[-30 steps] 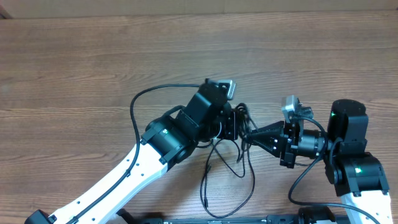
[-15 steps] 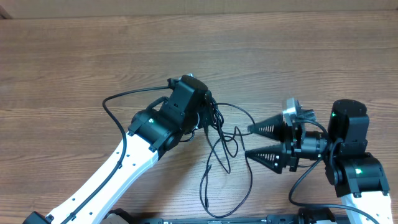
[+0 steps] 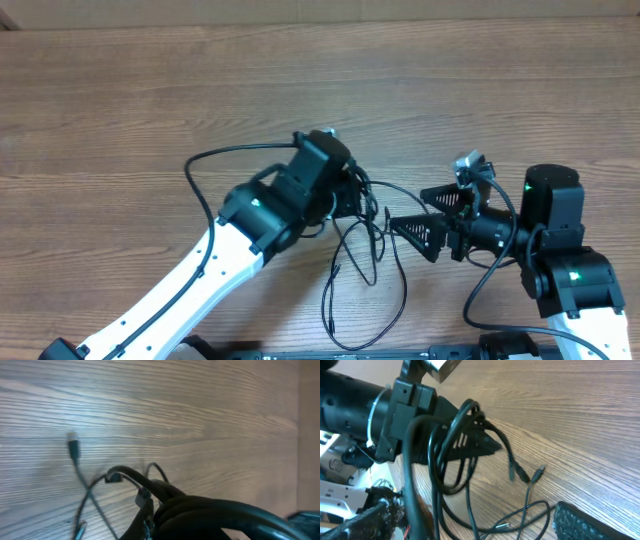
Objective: Untangle cables
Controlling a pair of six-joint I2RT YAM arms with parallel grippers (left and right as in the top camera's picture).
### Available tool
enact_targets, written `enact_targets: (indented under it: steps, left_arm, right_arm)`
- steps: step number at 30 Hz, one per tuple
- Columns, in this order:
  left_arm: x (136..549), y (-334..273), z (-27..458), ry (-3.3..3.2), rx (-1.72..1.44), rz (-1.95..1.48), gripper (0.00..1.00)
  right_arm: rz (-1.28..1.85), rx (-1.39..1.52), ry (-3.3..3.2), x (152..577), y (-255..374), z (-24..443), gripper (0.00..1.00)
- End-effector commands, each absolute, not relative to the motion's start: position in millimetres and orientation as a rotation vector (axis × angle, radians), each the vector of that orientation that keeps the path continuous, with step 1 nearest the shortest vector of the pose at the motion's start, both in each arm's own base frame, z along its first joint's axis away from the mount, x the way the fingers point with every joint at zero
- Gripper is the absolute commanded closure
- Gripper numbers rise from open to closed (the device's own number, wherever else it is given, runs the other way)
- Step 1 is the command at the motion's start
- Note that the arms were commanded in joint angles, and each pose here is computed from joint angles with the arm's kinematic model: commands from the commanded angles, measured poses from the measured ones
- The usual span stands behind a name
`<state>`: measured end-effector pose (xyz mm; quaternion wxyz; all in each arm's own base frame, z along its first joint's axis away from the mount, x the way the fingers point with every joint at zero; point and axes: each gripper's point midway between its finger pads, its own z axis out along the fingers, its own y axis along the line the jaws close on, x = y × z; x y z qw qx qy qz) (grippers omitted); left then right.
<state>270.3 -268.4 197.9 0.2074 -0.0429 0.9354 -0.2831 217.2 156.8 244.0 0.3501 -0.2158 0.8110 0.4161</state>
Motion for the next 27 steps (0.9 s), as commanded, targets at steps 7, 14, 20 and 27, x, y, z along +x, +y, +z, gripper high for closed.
enact_targets:
  steps: [7,14,20,27]
  left_arm:
    - [261.7,-298.2,216.4,2.535,-0.043,-0.888,0.96]
    - [259.6,-299.8,216.5,2.542,-0.033,-0.903,0.96]
    - [243.8,-313.9,221.1,2.577,0.048,-1.032,0.96]
    - [225.6,-327.1,223.5,2.583,0.184,-1.085,0.96]
  right_arm:
    - [0.923,-0.533,2.149,226.3,145.5,233.7,0.21]
    - [0.772,-0.294,2.256,244.7,121.2,220.0,0.34]
    - [0.764,-0.276,2.259,246.1,119.6,219.7,0.34]
    - [0.71,-0.133,2.292,253.6,107.4,215.5,0.35]
